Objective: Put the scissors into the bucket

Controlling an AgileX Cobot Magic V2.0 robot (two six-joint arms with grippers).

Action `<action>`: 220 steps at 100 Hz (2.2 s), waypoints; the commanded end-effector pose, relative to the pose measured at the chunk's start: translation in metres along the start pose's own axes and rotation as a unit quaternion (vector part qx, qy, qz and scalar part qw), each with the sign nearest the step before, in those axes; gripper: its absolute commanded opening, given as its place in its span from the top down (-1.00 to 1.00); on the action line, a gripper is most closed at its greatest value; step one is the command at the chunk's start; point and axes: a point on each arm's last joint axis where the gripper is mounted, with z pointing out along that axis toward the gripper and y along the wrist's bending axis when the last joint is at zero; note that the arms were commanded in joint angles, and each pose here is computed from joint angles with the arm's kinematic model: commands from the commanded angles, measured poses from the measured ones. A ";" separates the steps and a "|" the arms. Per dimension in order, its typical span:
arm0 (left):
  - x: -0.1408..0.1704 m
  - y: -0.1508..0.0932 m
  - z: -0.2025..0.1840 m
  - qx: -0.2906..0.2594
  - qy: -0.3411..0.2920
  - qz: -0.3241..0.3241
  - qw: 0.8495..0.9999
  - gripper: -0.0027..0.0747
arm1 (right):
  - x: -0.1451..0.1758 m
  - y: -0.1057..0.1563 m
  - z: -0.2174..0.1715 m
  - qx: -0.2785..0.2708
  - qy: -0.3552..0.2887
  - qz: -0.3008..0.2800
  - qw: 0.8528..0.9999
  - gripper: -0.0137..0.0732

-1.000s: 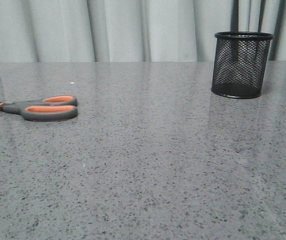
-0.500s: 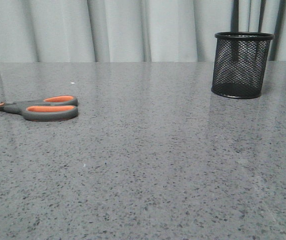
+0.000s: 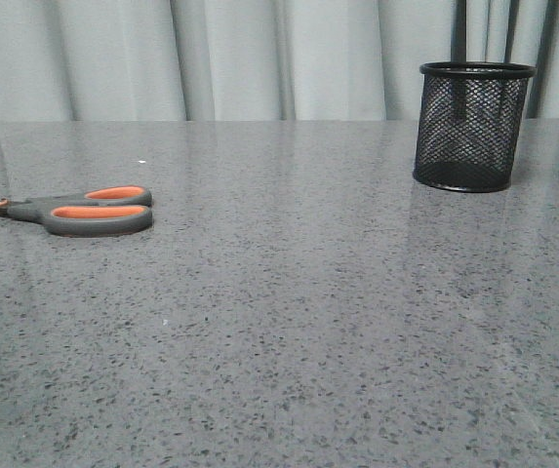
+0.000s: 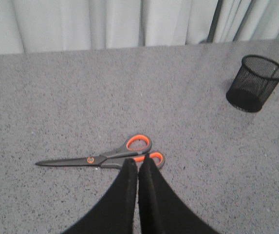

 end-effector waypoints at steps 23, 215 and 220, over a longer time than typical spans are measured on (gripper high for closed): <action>-0.014 -0.001 0.004 0.015 -0.019 -0.017 1.000 0.98 | -0.019 0.006 -0.012 -0.006 -0.033 -0.011 0.999 0.79; -0.058 0.047 0.158 0.199 0.216 0.420 0.859 -0.09 | -0.012 0.020 -0.012 -0.069 0.004 -0.022 0.997 -0.20; -0.056 0.047 0.167 0.204 0.237 0.436 0.844 -0.09 | -0.012 0.020 -0.012 -0.069 0.004 -0.025 0.997 -0.20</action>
